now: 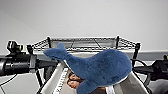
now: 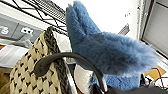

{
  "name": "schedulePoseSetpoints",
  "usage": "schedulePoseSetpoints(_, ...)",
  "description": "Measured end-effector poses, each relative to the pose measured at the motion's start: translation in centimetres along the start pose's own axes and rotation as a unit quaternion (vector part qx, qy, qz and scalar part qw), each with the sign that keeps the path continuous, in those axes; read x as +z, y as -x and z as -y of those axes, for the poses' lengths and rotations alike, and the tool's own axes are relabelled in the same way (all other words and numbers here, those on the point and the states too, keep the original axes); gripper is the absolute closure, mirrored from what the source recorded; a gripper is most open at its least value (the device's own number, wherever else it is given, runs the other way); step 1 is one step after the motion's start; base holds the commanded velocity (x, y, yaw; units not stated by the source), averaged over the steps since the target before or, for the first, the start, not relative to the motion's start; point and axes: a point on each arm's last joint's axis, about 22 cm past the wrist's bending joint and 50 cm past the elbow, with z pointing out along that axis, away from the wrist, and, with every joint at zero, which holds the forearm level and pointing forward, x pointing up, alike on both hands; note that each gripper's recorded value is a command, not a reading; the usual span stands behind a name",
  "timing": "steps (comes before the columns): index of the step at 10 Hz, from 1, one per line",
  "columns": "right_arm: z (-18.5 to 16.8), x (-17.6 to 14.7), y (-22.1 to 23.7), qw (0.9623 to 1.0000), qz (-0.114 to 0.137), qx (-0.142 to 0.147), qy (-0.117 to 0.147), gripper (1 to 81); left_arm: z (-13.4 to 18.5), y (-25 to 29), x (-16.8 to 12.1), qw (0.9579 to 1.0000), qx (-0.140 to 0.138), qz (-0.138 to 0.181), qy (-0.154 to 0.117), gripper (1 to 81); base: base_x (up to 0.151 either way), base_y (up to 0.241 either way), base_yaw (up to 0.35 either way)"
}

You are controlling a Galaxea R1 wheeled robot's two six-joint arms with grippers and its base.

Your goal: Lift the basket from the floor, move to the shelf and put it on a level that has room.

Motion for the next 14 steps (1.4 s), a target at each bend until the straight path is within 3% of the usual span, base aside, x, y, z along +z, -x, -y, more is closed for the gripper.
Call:
schedulePoseSetpoints(8, 5.9, -1.0, -3.9, 0.9992, -0.005, -0.040, 0.007, 81.1, -4.3, -4.7, -2.0, 0.9998, 0.013, -0.013, 0.002, 81.1, 0.000, 0.000, 0.000)
schedulePoseSetpoints(10, 6.7, -1.1, -5.2, 0.9993, -0.009, -0.034, 0.012, 81.1, -5.4, -6.3, -2.6, 0.9997, 0.009, -0.020, 0.007, 81.1, 0.000, 0.000, 0.000)
schedulePoseSetpoints(14, 9.2, -0.7, -7.5, 0.9985, -0.015, -0.051, 0.010, 81.1, -7.0, -9.2, -3.8, 0.9992, 0.014, -0.036, 0.007, 81.1, 0.000, 0.000, 0.000)
